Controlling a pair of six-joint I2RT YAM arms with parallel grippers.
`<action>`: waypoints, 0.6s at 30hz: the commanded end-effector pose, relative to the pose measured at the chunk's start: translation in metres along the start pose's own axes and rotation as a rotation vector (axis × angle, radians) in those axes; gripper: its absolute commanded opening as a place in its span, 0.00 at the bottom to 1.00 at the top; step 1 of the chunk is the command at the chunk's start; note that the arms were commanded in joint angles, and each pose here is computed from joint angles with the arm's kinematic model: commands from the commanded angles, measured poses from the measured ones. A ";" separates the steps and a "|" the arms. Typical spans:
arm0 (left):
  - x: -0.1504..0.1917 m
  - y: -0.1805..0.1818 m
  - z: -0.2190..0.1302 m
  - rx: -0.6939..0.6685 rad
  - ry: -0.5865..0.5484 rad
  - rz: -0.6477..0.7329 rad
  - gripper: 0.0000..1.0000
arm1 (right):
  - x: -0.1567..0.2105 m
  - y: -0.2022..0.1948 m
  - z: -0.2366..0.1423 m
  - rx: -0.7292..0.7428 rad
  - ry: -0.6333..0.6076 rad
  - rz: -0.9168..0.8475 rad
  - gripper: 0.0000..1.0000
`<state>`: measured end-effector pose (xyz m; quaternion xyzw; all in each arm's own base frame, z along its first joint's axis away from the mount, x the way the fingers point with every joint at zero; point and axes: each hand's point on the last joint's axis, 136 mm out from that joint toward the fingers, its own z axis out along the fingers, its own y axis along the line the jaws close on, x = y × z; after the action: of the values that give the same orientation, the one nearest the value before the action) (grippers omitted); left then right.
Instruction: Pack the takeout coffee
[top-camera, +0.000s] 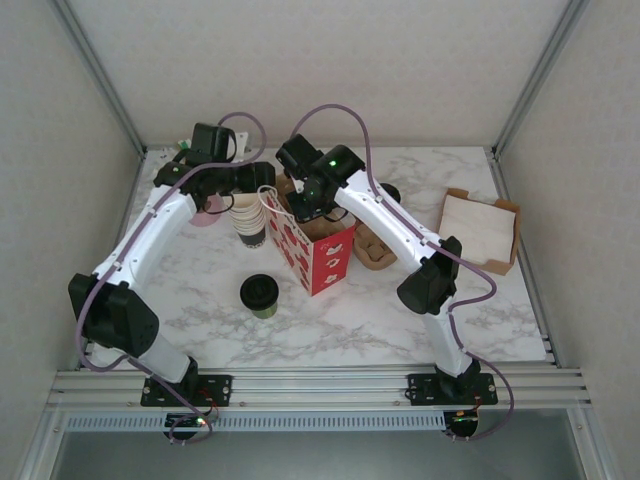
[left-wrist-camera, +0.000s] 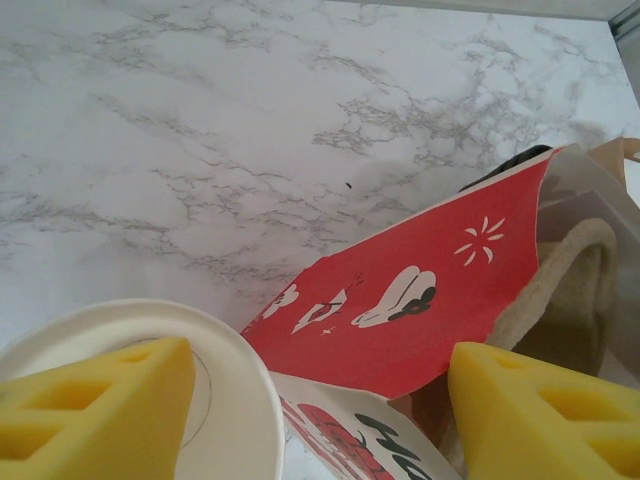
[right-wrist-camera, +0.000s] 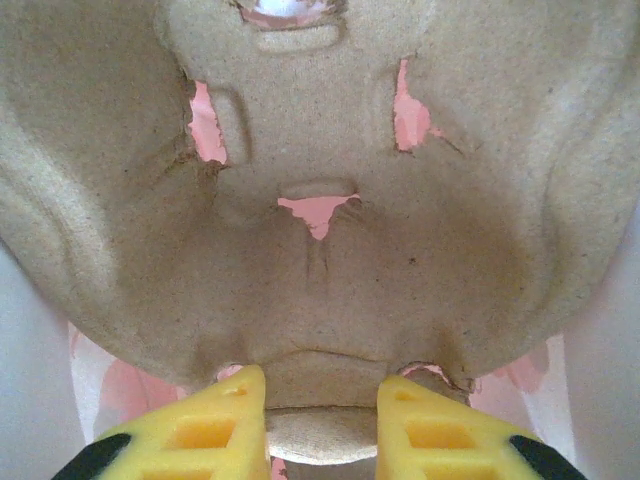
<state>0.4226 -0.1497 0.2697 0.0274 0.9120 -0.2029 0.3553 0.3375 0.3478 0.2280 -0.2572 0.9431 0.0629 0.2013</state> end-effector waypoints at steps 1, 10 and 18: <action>-0.002 0.005 0.000 -0.049 0.007 0.014 0.68 | 0.001 -0.002 -0.023 -0.003 -0.033 -0.003 0.25; -0.007 0.014 0.000 -0.094 -0.011 -0.005 0.67 | 0.004 -0.001 -0.027 -0.018 -0.041 -0.001 0.25; -0.010 0.017 0.001 -0.101 -0.022 -0.018 0.67 | 0.007 0.004 -0.032 -0.057 -0.050 -0.004 0.25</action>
<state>0.4302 -0.1393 0.2697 0.0113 0.9147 -0.1727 0.3652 0.3302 0.3425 0.2392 -0.2569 0.9395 0.0771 0.2131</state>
